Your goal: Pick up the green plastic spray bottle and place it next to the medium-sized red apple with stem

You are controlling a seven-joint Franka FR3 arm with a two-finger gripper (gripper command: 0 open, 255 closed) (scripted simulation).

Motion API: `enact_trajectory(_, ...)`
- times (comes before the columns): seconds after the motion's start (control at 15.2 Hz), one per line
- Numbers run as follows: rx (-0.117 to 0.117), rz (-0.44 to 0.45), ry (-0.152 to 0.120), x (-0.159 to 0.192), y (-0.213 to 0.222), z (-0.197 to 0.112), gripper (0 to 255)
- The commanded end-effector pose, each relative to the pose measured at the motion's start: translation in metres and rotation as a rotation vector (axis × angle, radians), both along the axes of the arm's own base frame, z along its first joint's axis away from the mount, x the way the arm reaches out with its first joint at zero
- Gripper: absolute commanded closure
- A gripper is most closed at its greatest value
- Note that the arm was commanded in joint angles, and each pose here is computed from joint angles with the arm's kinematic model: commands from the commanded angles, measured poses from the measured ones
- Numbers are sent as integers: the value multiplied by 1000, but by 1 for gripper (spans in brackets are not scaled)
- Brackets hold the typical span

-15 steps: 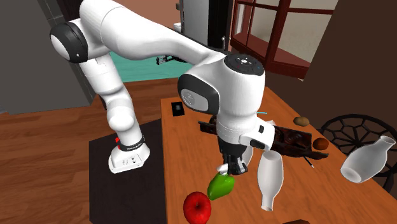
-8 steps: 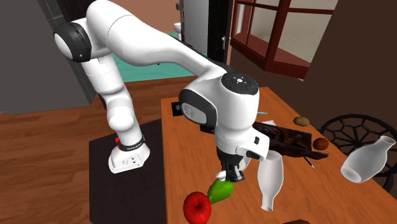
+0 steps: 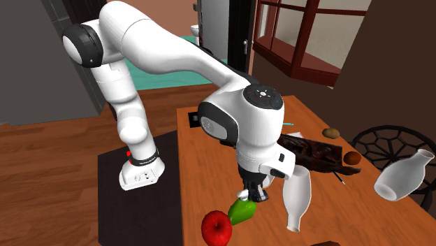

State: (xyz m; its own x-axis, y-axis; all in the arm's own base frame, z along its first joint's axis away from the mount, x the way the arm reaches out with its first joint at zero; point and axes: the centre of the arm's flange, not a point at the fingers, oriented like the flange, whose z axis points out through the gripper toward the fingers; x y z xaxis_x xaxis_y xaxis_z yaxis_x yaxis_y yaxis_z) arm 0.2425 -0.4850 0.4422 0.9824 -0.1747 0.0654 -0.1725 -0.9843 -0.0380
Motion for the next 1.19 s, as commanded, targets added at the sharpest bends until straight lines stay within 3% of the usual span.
enact_trajectory(0.0, 0, 0, 0, 0, 0, 0, 0)
enact_trajectory(0.33, 0, 0, 0, 0, 0, 0, 0)
enact_trajectory(0.59, 0, 0, 0, -4, -1, 50, 0)
enact_trajectory(1.12, 0, 0, 0, -4, -1, 50, 0)
